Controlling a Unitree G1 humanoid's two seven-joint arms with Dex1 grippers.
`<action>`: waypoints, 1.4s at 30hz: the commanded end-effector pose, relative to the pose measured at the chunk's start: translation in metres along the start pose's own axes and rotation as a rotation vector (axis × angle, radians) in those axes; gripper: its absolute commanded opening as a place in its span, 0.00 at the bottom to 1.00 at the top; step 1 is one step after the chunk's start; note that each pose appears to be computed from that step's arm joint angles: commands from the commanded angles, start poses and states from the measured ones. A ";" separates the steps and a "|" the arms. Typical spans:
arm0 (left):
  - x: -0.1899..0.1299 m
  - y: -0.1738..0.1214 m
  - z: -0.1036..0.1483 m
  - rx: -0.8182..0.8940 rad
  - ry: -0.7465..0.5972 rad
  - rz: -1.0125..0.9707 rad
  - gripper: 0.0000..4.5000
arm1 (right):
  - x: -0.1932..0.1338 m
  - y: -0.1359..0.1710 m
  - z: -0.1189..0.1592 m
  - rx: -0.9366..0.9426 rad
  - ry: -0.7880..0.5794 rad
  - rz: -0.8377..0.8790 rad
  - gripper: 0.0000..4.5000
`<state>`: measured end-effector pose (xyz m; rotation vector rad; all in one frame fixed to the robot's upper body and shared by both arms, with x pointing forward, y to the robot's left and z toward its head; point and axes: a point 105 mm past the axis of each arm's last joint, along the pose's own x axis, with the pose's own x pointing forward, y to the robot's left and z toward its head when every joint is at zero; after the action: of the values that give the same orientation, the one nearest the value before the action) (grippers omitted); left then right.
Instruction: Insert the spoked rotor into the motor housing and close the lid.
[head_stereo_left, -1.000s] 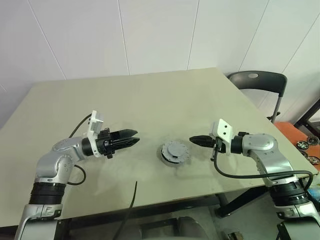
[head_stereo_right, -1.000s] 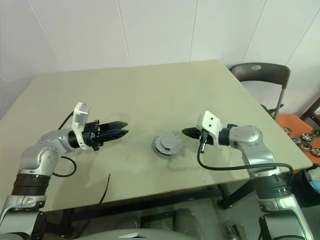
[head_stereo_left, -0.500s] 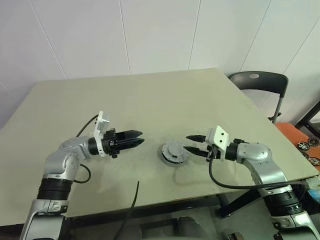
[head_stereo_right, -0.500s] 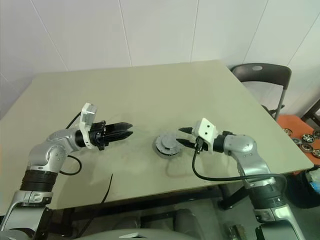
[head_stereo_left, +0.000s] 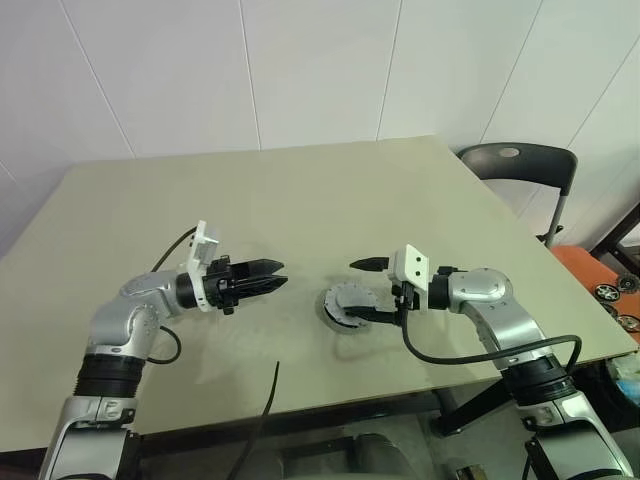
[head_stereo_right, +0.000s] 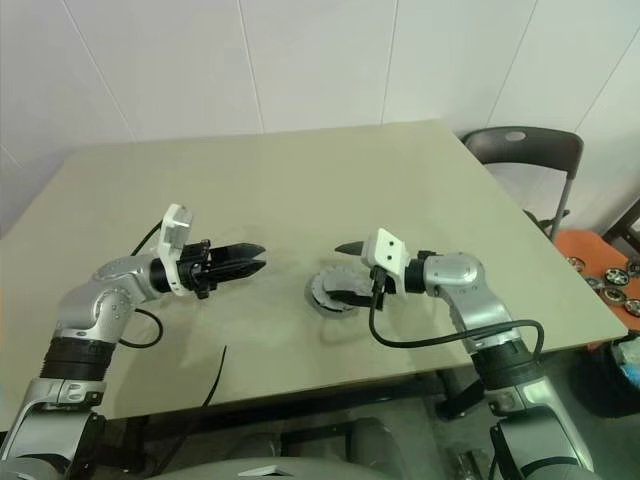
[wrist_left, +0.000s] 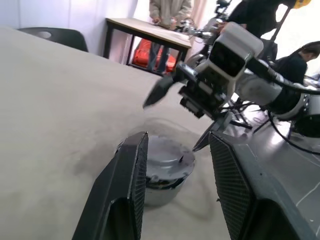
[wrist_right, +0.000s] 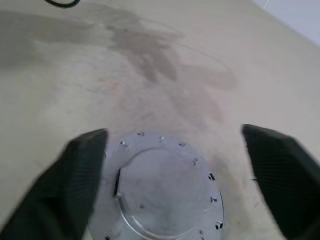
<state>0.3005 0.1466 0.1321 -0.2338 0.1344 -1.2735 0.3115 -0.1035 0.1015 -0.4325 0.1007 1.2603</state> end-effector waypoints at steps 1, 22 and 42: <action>-0.004 -0.004 0.016 0.071 -0.039 0.012 0.46 | 0.007 0.001 0.001 0.042 0.010 0.054 0.99; -0.020 -0.014 0.017 0.078 -0.048 0.094 0.46 | 0.024 -0.004 -0.015 0.218 0.010 0.110 0.99; -0.018 -0.016 0.017 0.070 -0.038 0.077 0.46 | 0.022 -0.003 -0.043 0.226 0.065 0.034 0.72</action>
<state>0.2856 0.1614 0.1388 -0.2150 0.1063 -1.1739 0.3241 -0.0955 0.0611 -0.2719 0.2860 1.2963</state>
